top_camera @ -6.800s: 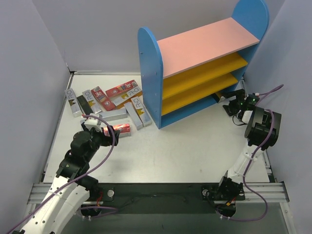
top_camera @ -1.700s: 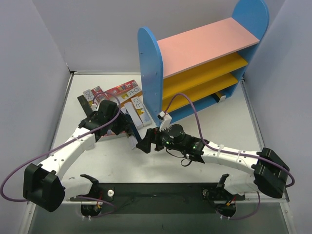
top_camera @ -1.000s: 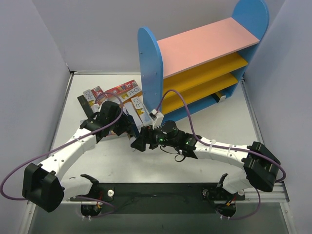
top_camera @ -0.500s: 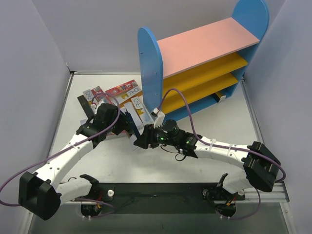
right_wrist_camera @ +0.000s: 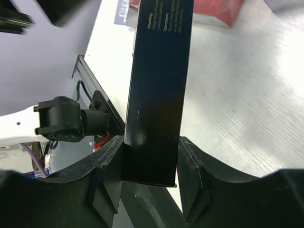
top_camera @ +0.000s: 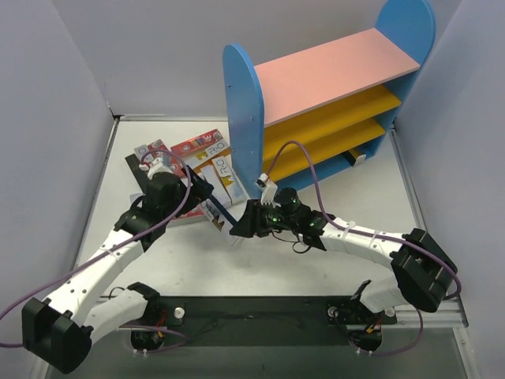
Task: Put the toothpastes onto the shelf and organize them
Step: Pick up the toothpaste from the center of the board, then place the toothpaste on the shelf.
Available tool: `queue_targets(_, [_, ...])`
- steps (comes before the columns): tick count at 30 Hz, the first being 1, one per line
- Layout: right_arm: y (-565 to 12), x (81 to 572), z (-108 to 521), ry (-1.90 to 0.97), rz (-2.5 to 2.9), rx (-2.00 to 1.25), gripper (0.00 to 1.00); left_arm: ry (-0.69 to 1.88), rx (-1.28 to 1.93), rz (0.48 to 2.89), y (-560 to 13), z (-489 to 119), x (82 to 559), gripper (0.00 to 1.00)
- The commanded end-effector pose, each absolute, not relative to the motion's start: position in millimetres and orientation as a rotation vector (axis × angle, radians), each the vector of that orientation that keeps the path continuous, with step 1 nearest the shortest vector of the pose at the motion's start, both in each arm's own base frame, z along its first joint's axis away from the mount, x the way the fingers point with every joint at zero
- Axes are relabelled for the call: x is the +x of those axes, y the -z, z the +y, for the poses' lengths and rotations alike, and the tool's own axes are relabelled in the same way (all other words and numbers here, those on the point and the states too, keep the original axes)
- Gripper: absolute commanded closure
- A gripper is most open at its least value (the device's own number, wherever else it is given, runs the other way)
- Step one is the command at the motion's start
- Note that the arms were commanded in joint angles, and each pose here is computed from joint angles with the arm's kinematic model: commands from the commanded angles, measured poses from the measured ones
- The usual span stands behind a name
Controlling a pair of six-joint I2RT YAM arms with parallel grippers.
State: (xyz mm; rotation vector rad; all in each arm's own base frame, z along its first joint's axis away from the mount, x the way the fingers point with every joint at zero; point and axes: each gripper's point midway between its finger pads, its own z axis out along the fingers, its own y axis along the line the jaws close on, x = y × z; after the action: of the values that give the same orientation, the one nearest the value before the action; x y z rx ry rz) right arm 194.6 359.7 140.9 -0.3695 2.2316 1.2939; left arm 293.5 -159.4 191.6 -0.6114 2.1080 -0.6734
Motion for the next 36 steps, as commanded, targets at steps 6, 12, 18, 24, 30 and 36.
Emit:
queue_targets(6, [-142.6, 164.8, 307.0, -1.385, 2.319, -0.379, 0.83, 0.414, -0.363, 1.84, -240.2, -104.4, 287.1, 0.03])
queue_targets(12, [-129.3, 156.7, 256.4, -1.33, 2.425, -0.239, 0.84, 0.361, -0.263, 1.751, -237.8, -86.4, 268.3, 0.03])
queue_targets(18, [-123.5, 156.8, 206.9, -1.243, 2.476, 0.01, 0.85, 0.276, -0.139, 1.714, -230.5, -74.1, 255.5, 0.03])
queue_targets(24, [-135.2, 189.2, 170.5, -1.236, 2.363, 0.242, 0.85, 0.252, -0.039, 1.653, -236.2, -73.8, 251.4, 0.03])
queue_targets(30, [-153.8, 230.3, 155.0, -1.229, 2.272, 0.289, 0.85, 0.227, 0.058, 1.666, -235.5, -81.9, 257.7, 0.03])
queue_targets(36, [-170.4, 279.9, 143.4, -1.218, 2.154, 0.332, 0.85, 0.218, 0.077, 1.646, -235.5, -83.9, 262.1, 0.03])
